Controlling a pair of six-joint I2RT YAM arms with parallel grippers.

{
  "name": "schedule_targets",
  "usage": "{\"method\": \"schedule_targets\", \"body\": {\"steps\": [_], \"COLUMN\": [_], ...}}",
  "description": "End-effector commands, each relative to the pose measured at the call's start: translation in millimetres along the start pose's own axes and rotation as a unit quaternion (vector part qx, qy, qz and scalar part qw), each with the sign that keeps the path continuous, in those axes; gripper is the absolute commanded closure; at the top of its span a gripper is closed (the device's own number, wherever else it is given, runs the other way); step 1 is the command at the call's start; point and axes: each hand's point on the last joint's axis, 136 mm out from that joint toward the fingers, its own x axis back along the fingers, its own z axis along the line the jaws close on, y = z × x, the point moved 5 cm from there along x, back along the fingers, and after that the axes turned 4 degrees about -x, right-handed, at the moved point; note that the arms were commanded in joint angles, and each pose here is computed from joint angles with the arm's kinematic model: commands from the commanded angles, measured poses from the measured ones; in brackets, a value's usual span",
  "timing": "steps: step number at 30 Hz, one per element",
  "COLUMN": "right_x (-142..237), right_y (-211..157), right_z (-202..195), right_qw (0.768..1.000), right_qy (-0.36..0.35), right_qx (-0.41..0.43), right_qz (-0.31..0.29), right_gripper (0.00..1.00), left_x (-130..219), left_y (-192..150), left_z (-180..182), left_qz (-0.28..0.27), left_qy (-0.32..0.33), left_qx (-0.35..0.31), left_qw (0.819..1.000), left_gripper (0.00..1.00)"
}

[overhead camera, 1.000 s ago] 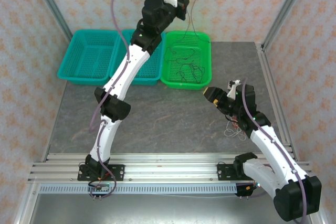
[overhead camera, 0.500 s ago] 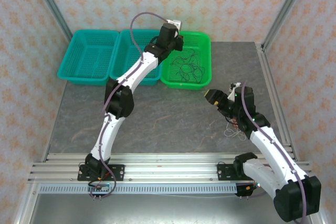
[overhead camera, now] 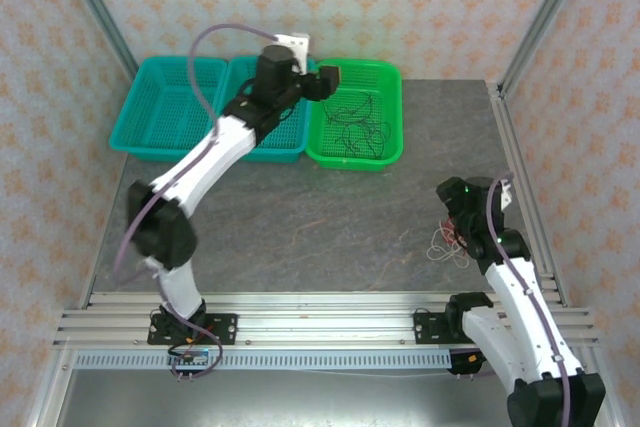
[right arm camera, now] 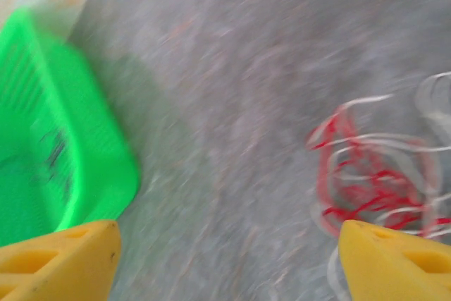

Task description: Untangle the cables

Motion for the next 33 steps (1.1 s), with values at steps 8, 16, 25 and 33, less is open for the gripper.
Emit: {"method": "schedule_targets", "body": {"steps": [8, 16, 25, 33], "right_x": [-49.3, -96.5, -87.2, -67.7], "right_y": [-4.9, -62.0, -126.2, -157.9], "right_z": [-41.7, -24.7, 19.8, 57.5], "right_qw": [0.985, 0.981, 0.965, 0.941], "right_qy": [-0.145, -0.056, 0.047, 0.129], "right_qx": [0.092, 0.052, -0.007, 0.065], "right_qz": [0.015, 0.179, 0.256, 0.306], "right_gripper": [0.01, 0.44, 0.94, 0.98], "left_x": [104.0, 138.7, 144.7, 141.8], "left_y": [-62.3, -111.8, -151.4, -215.3], "left_z": [-27.4, -22.1, -26.0, -29.7], "left_qz": [0.006, 0.07, 0.123, 0.237], "left_qy": [-0.04, -0.04, -0.071, -0.085], "left_qx": [-0.02, -0.024, 0.003, 0.061], "left_qw": [0.999, 0.996, 0.99, 0.966], "left_gripper": [0.2, 0.2, 0.19, 0.18]}}
